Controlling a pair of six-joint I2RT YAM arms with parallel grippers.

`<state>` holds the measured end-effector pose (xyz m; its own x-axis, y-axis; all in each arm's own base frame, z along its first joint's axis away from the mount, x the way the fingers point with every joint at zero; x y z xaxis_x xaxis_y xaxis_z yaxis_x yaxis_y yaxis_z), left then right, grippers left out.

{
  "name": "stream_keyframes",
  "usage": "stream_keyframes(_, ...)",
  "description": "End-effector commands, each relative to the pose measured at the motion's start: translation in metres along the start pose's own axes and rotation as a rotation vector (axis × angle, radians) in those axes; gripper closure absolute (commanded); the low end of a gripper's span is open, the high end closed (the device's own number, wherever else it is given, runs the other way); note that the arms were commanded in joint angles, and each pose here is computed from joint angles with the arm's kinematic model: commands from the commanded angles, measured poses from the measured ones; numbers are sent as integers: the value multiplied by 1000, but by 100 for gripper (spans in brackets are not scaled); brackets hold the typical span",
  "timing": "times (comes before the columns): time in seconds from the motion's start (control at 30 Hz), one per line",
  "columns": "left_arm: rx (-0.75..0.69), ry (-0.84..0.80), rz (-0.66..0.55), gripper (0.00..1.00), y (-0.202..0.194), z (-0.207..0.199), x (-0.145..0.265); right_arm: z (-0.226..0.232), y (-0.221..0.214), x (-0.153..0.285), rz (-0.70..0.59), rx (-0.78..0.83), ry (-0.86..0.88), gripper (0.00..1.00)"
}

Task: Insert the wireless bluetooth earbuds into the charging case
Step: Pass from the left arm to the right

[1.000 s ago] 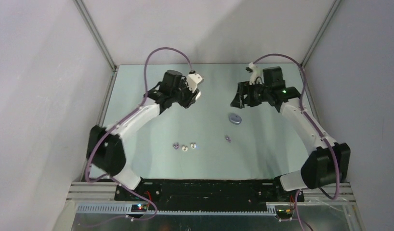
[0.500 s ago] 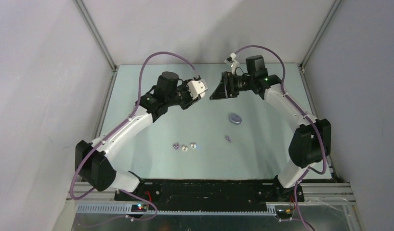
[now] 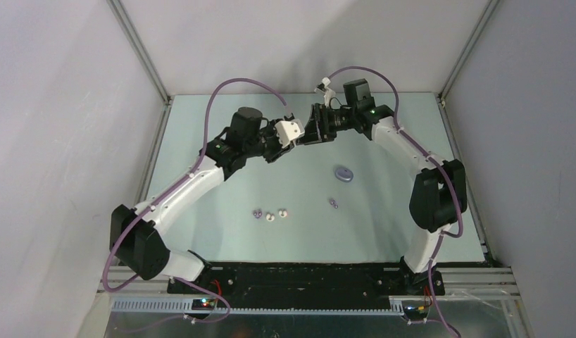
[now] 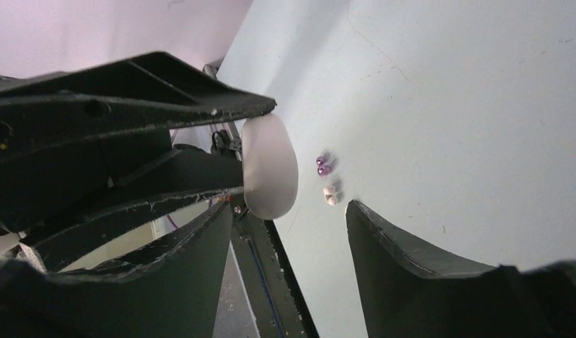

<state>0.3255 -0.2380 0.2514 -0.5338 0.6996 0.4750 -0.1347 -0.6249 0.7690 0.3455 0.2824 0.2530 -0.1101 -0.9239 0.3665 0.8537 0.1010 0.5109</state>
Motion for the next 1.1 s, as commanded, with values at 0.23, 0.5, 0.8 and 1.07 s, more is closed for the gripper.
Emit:
stream_keyframes(0.23, -48, 24, -73, 74, 17, 4, 6, 21, 34, -5, -54, 67, 89, 50)
stream_keyframes(0.5, -39, 69, -71, 75, 18, 12, 3, 19, 21, -8, -4, 62, 110, 52)
stream_keyframes(0.8, -42, 75, -72, 76, 18, 14, 1, 20, 22, -9, -5, 77, 124, 82)
stream_keyframes(1.07, 115, 189, -39, 16, 17, 44, 14, 28, 37, 20, -87, 143, 137, 100)
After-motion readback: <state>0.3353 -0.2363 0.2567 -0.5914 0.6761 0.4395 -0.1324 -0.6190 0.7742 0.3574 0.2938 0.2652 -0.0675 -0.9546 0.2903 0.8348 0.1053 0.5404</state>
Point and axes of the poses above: each gripper's point midway between its finger pads, its own x axis back along the fingers, its own z axis along the line the jaws close on, y = z × x, the point moved 3 cm from there along x, back along the fingers, and after that the axes turned 5 degrees about -x, right-handed, at the moved point
